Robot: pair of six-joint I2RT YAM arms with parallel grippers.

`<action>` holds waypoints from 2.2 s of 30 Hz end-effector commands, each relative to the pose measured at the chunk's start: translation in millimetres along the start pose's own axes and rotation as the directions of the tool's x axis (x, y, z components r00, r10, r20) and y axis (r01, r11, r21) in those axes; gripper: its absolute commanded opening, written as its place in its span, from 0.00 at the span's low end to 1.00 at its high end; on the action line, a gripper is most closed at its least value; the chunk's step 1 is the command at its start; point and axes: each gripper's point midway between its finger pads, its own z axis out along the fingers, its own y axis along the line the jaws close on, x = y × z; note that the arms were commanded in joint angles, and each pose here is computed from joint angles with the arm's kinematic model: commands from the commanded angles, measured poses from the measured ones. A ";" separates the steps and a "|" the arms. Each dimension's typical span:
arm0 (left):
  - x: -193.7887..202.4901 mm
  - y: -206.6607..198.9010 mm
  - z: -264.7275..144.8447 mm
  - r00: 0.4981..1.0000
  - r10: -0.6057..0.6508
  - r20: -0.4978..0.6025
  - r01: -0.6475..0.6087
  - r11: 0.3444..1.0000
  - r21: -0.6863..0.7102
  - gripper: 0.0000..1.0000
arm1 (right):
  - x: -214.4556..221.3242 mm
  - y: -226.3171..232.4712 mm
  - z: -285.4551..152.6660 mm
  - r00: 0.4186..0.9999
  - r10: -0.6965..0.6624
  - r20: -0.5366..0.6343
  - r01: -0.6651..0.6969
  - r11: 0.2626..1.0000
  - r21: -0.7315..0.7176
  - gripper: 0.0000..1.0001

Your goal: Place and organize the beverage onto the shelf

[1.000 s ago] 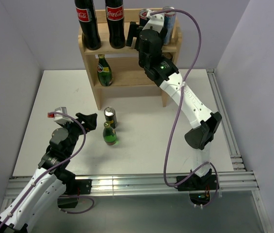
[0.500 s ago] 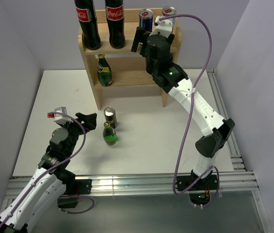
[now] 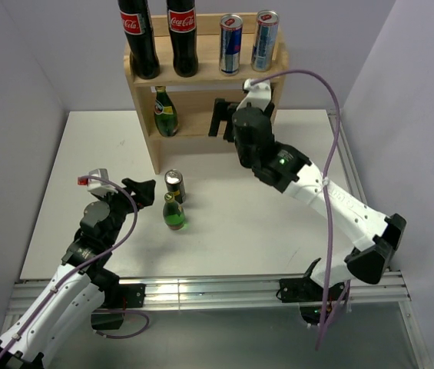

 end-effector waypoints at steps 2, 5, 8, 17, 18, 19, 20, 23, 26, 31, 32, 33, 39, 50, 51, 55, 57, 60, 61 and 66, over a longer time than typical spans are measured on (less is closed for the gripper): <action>0.9 -20.5 -1.8 1.000 -0.019 -0.014 0.020 0.994 0.103 0.99 | 3.6 -11.4 -44.2 0.998 0.068 0.015 -0.068 0.998 -0.006 1.00; 10.8 -32.5 -4.8 0.998 -0.016 -0.057 0.026 0.984 0.175 0.99 | 19.9 -26.4 -62.2 0.996 0.093 -0.001 -0.093 0.996 -0.003 1.00; 23.0 -43.2 -9.2 0.994 -0.002 -0.108 0.028 0.970 0.240 0.99 | 36.3 -47.3 -73.7 0.994 0.112 -0.014 -0.112 0.993 0.025 1.00; 36.7 -71.1 -37.2 0.990 0.051 -0.131 0.006 0.915 0.403 0.99 | 75.9 -85.5 -93.3 0.989 0.138 -0.046 -0.135 0.988 0.071 1.00; 39.8 -72.0 -37.2 0.988 0.057 -0.141 0.006 0.914 0.406 0.99 | 77.9 -87.7 -94.3 0.989 0.141 -0.047 -0.137 0.988 0.075 1.00; 42.9 -74.2 -37.8 0.987 0.062 -0.150 0.006 0.911 0.413 0.99 | 77.6 -89.3 -96.1 0.988 0.149 -0.044 -0.145 0.987 0.074 1.00; 47.3 -73.5 -36.3 0.984 0.072 -0.162 0.000 0.913 0.409 0.99 | 81.3 -91.8 -96.6 0.988 0.150 -0.047 -0.146 0.986 0.078 1.00; 65.1 -73.6 -33.3 0.973 0.099 -0.210 -0.007 0.916 0.401 0.99 | 84.4 -97.0 -100.3 0.986 0.160 -0.043 -0.156 0.985 0.080 1.00; 79.4 -45.9 -13.0 0.971 0.067 -0.229 -0.020 0.980 0.200 0.99 | 88.8 -102.4 -104.0 0.985 0.167 -0.044 -0.163 0.983 0.082 1.00; 108.9 -17.8 3.2 0.977 0.065 -0.203 -0.066 0.998 0.002 0.99 | 94.3 -111.0 -110.3 0.983 0.179 -0.048 -0.175 0.981 0.083 1.00; 113.3 -15.0 4.8 0.978 0.061 -0.200 -0.066 0.998 -0.019 0.99 | 94.5 -111.5 -111.9 0.982 0.180 -0.050 -0.176 0.981 0.080 1.00; 116.4 -13.4 7.1 0.979 0.061 -0.193 -0.069 0.997 -0.036 0.99 | 93.6 -113.6 -114.2 0.981 0.186 -0.048 -0.182 0.980 0.079 1.00; 163.6 2.3 15.7 0.973 0.107 -0.206 -0.133 0.984 -0.118 0.99 | 100.8 -129.0 -123.5 0.981 0.187 -0.043 -0.182 0.979 0.092 1.00; 205.6 19.6 24.3 0.967 0.177 -0.185 -0.212 0.959 -0.190 0.95 | 117.5 -140.0 -126.5 0.981 0.184 -0.055 -0.177 0.978 0.110 1.00; 204.4 20.2 24.9 0.968 0.182 -0.174 -0.215 0.956 -0.200 0.92 | 119.4 -140.3 -125.9 0.981 0.183 -0.058 -0.175 0.978 0.112 1.00; 200.5 22.4 23.6 0.968 0.200 -0.153 -0.230 0.950 -0.211 0.79 | 125.9 -138.2 -123.6 0.981 0.183 -0.070 -0.175 0.979 0.108 1.00; 199.3 23.7 22.4 0.968 0.204 -0.146 -0.233 0.947 -0.219 0.72 | 129.1 -136.9 -122.7 0.980 0.181 -0.077 -0.173 0.979 0.106 1.00; 199.2 23.0 22.1 0.966 0.217 -0.142 -0.245 0.942 -0.228 0.66 | 132.8 -135.6 -121.2 0.980 0.181 -0.083 -0.173 0.979 0.105 1.00; 198.9 23.7 22.0 0.964 0.225 -0.140 -0.253 0.939 -0.234 0.58 | 133.4 -135.1 -121.1 0.980 0.182 -0.085 -0.173 0.980 0.102 1.00; 200.8 23.9 22.6 0.957 0.253 -0.141 -0.283 0.922 -0.265 0.10 | 135.7 -134.4 -120.2 0.980 0.175 -0.093 -0.165 0.981 0.104 1.00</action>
